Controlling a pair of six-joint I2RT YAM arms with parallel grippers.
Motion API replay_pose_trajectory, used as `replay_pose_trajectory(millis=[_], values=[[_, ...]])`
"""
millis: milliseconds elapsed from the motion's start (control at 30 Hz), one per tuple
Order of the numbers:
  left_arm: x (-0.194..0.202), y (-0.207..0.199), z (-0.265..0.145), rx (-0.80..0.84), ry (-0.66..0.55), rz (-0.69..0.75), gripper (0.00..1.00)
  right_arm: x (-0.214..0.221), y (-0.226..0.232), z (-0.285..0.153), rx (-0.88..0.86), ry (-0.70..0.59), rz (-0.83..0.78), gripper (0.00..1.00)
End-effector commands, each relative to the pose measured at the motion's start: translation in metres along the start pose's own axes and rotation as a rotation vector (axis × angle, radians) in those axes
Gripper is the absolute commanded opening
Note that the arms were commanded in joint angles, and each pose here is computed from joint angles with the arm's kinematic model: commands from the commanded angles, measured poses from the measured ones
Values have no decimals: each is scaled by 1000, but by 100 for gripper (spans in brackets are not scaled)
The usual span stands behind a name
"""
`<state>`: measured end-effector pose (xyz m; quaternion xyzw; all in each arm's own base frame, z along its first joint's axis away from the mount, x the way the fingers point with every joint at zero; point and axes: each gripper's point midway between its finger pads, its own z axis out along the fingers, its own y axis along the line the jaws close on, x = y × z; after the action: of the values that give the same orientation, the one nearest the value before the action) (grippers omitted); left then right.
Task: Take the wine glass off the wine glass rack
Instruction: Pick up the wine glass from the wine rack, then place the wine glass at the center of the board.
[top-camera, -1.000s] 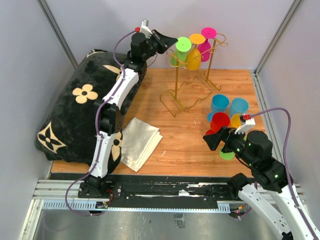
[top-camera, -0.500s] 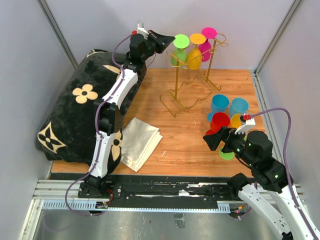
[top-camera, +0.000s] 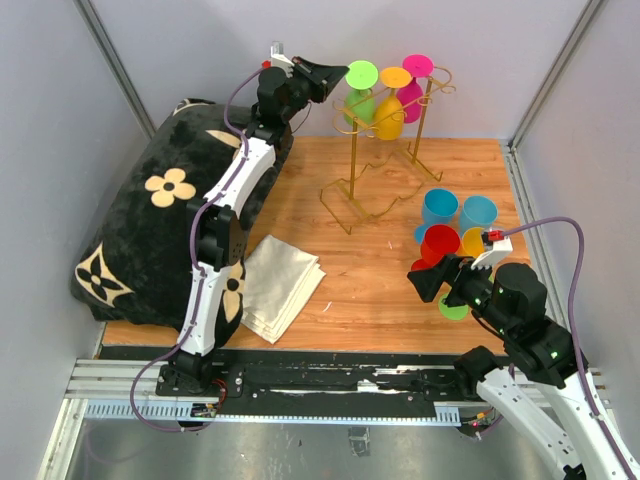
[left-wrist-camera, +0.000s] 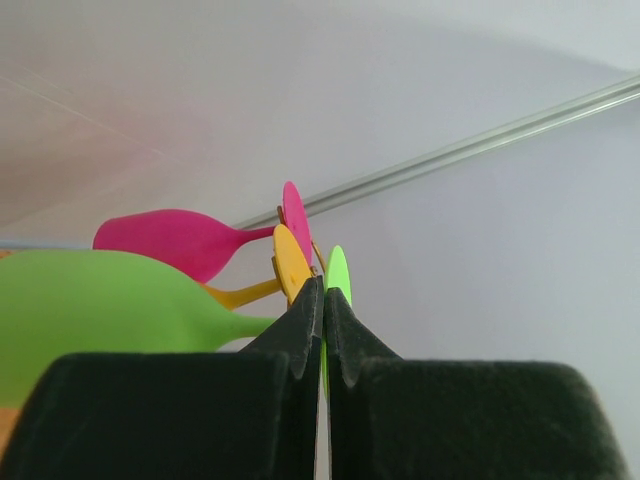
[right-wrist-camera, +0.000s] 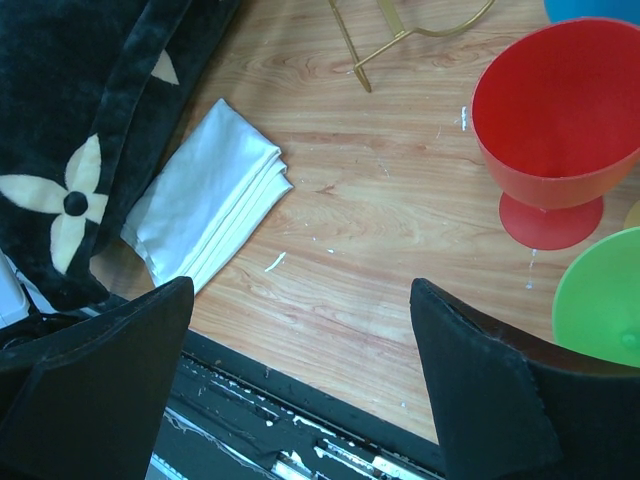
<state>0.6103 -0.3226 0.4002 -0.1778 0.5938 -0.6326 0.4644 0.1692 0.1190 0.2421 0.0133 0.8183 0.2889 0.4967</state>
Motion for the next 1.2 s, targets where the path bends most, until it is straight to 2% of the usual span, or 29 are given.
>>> replay_pose_trajectory(millis=[0, 267, 500, 733, 867, 1000, 1167], values=[[-20, -40, -7, 63, -62, 60, 0, -5, -3, -4, 19, -24, -2, 90], [-44, -74, -24, 48, -160, 213, 0, -6, -2, -2, 15, -24, -4, 90], [-40, -88, -35, 46, -135, 298, 0, -6, 0, -1, 3, -17, 0, 89], [-49, -86, -79, -67, -224, 474, 1, -9, 0, -3, 4, -38, -10, 89], [-55, -98, -93, -76, -245, 540, 1, -7, 2, 2, -8, -26, -6, 89], [-52, -93, -105, -116, -230, 574, 1, -8, 4, 6, -14, -19, -6, 89], [-47, -90, -142, -130, -256, 600, 0, -13, 6, 6, -23, -37, -31, 89]])
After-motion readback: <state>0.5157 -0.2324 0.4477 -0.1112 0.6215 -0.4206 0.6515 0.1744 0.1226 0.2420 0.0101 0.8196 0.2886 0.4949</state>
